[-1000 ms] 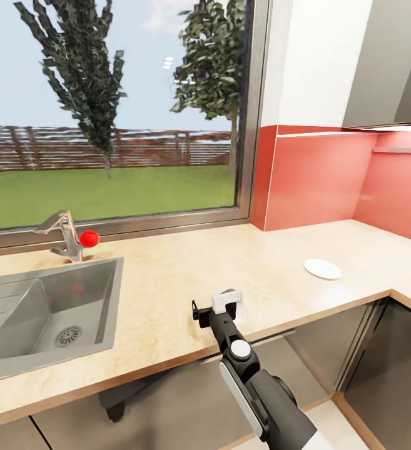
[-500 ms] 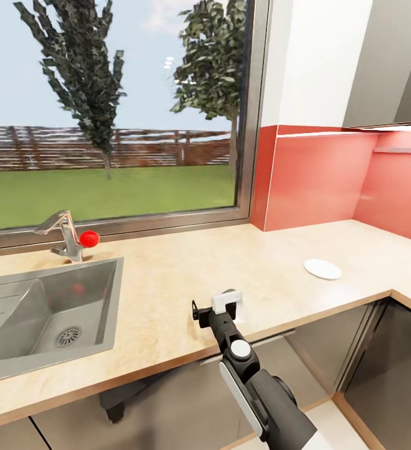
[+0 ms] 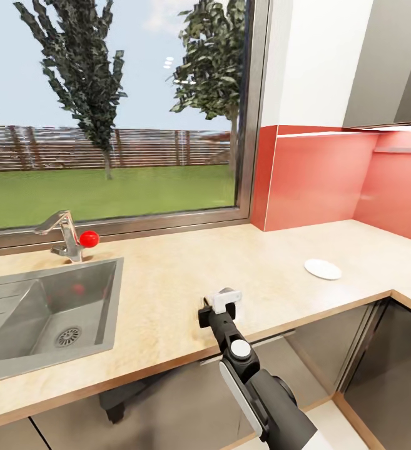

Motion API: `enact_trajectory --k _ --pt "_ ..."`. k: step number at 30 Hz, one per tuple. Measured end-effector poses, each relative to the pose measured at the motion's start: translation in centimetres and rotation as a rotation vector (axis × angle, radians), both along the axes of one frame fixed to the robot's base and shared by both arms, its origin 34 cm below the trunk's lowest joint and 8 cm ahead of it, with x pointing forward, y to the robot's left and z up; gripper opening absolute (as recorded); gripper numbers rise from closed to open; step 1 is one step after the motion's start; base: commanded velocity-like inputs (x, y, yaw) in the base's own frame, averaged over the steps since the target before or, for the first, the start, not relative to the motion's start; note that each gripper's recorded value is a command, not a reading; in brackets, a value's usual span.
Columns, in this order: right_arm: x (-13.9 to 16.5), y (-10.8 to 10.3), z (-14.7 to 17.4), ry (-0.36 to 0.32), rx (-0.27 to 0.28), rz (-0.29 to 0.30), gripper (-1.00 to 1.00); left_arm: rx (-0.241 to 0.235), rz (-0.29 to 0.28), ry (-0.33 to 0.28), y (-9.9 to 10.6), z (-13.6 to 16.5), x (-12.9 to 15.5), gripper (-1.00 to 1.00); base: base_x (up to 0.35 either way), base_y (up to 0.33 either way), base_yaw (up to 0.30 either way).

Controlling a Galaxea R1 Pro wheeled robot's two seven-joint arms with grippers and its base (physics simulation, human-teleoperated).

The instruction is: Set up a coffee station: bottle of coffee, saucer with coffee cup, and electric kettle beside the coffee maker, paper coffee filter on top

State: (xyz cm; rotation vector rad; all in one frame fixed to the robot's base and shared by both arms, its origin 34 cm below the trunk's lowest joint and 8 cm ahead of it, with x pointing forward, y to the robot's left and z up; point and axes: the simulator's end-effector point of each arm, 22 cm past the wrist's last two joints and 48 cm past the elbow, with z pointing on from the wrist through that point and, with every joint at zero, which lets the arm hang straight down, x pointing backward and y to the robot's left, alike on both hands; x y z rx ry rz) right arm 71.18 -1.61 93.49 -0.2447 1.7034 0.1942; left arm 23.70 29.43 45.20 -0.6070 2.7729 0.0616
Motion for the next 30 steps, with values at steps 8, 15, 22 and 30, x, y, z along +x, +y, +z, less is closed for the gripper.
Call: enact_trajectory --k 8,15,22,30 --pt "0.0 0.0 0.08 -0.002 -0.002 0.001 -1.0 0.0 0.0 0.0 0.02 0.0 0.0 1.0 0.0 0.0 0.0" --pt "0.0 0.02 0.22 -0.005 0.0 0.001 -1.0 0.0 0.0 0.0 0.02 0.0 0.0 1.0 0.0 0.0 0.0" --pt "0.0 0.02 0.22 -0.005 0.0 0.001 -1.0 0.0 0.0 0.0 0.02 0.0 0.0 1.0 0.0 0.0 0.0" --pt "0.0 0.01 0.22 -0.005 0.001 0.0 -1.0 -0.002 -0.003 0.0 -0.21 -0.01 0.0 1.0 0.0 0.0 0.0"
